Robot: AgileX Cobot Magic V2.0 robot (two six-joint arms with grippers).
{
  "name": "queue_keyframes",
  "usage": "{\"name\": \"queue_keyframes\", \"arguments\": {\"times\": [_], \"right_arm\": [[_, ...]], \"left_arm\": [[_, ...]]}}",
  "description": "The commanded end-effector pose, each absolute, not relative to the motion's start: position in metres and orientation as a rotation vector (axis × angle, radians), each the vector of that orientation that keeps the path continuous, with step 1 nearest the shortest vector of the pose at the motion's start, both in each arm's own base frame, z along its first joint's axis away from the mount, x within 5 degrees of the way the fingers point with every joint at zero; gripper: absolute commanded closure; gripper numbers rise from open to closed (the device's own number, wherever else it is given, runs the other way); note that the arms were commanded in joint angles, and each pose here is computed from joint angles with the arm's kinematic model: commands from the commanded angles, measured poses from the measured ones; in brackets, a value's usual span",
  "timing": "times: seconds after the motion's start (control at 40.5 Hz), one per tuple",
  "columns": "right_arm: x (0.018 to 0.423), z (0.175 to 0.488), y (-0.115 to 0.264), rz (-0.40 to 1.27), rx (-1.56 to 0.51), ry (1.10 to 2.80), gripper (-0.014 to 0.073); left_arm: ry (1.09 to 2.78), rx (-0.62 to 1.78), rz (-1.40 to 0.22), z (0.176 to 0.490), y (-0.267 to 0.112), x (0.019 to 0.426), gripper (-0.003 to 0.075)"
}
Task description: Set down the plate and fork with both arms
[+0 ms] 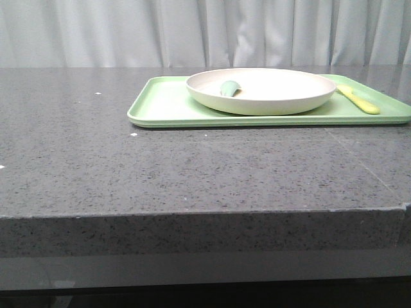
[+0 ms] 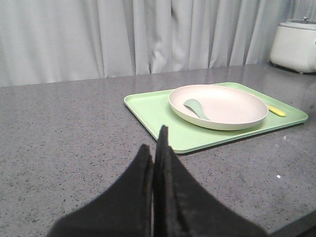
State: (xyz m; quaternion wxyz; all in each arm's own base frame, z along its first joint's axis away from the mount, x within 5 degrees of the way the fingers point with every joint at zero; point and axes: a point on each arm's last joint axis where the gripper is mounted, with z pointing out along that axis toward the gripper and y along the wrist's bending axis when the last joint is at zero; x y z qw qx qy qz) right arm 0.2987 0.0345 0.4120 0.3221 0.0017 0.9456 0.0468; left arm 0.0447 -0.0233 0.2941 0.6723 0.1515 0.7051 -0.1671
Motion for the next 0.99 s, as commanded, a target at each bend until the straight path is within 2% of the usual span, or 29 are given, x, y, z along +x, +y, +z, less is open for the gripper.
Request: {"name": "queue_keyframes", "arguments": {"times": [0.0, 0.222, 0.618, 0.791, 0.963], "right_arm": [[0.265, 0.433, 0.031, 0.128, -0.014, 2.295, 0.0708], [0.211, 0.41, 0.025, 0.135, -0.023, 2.14, 0.0708], [0.118, 0.329, 0.014, 0.112, -0.074, 1.876, 0.0708], [0.083, 0.304, 0.01, 0.118, -0.068, 1.754, 0.0708], [0.062, 0.3, 0.008, 0.123, -0.064, 1.645, 0.0708]], "left_arm": [[1.497, 0.313, -0.39, 0.309, -0.023, 0.044, 0.0738], [1.497, 0.313, -0.39, 0.309, -0.023, 0.044, 0.0738], [1.497, 0.313, -0.39, 0.309, -0.023, 0.044, 0.0738], [1.497, 0.313, -0.39, 0.309, -0.023, 0.044, 0.0738], [1.497, 0.313, -0.39, 0.309, -0.023, 0.044, 0.0738]]}}
